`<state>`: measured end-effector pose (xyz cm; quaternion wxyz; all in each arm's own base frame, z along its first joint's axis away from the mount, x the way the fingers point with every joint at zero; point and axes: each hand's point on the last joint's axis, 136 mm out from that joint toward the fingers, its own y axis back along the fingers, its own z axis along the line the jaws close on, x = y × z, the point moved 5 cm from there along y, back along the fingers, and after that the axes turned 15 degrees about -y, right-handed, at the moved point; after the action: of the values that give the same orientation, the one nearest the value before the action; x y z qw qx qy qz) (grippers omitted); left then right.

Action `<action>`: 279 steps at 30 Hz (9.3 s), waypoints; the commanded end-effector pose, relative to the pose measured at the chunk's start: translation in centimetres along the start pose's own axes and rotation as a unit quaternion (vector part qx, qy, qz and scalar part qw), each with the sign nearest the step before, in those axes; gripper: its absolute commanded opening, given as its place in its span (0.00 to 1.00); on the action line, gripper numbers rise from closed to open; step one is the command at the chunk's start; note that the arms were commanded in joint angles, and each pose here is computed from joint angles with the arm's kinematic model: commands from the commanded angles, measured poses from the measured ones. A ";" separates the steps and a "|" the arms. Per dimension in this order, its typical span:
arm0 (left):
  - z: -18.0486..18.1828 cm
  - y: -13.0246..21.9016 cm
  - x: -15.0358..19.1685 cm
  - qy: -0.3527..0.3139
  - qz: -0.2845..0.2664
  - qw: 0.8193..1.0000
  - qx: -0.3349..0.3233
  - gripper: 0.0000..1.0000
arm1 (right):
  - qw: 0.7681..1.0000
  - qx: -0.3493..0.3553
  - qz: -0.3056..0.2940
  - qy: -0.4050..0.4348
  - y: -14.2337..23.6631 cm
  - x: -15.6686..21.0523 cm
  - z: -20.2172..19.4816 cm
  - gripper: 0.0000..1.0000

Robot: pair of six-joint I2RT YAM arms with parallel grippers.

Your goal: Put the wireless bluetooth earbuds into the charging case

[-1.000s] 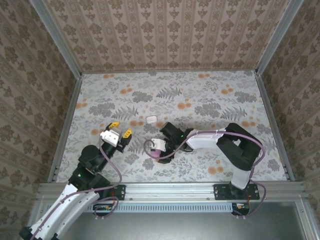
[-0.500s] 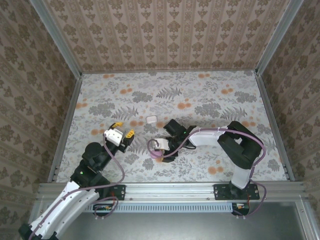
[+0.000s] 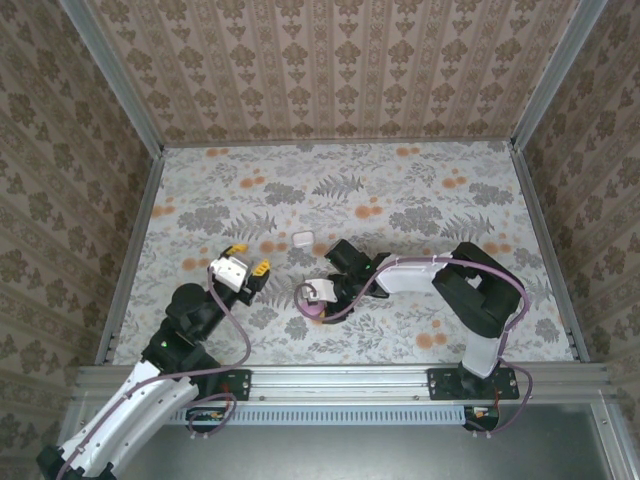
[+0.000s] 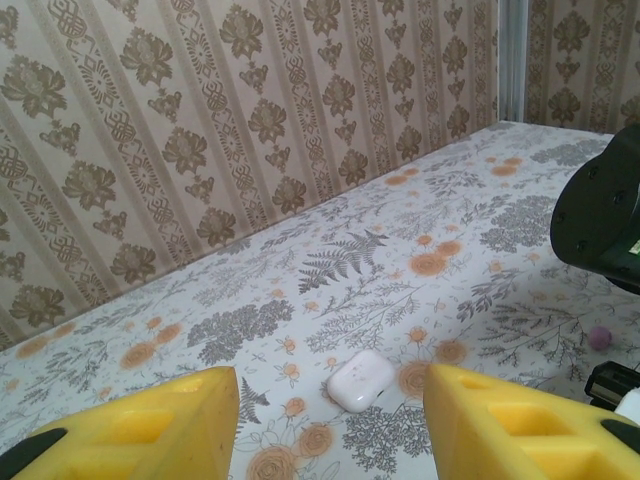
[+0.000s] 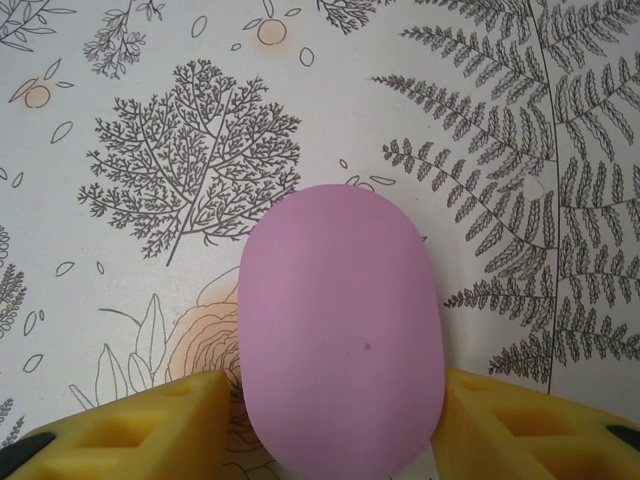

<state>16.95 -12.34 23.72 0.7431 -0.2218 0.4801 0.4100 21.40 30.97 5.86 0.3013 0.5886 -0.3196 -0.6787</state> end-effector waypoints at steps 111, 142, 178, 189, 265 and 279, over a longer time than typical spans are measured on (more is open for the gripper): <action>-6.8 -6.4 -8.0 0.009 -0.133 0.923 0.362 0.32 | 0.949 -0.026 -0.294 -0.114 20.0 -8.6 0.0 0.51; -3.3 -8.3 -10.0 0.080 -0.198 0.940 0.266 0.29 | 0.916 -0.033 -0.333 -0.220 25.6 -10.7 -1.9 0.66; -4.7 -6.8 -10.7 0.051 -0.218 0.927 0.301 0.27 | 0.916 0.011 -0.334 -0.221 25.0 -10.9 -3.4 0.66; -4.8 -6.7 -10.7 0.044 -0.213 0.927 0.306 0.27 | 0.910 0.009 -0.340 -0.237 25.2 -10.8 -3.9 0.66; -4.5 -5.9 -11.3 0.018 -0.248 0.930 0.271 0.27 | 0.873 0.033 -0.403 -0.272 28.6 -12.6 -5.4 0.79; -4.0 -6.2 -11.3 0.019 -0.245 0.938 0.244 0.27 | 0.891 0.014 -0.361 -0.276 28.0 -12.3 -4.6 0.83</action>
<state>18.30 -23.34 30.71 0.8296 -0.1440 0.5308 0.0964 29.06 22.99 33.77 -0.0901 0.4432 -0.1780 -0.8739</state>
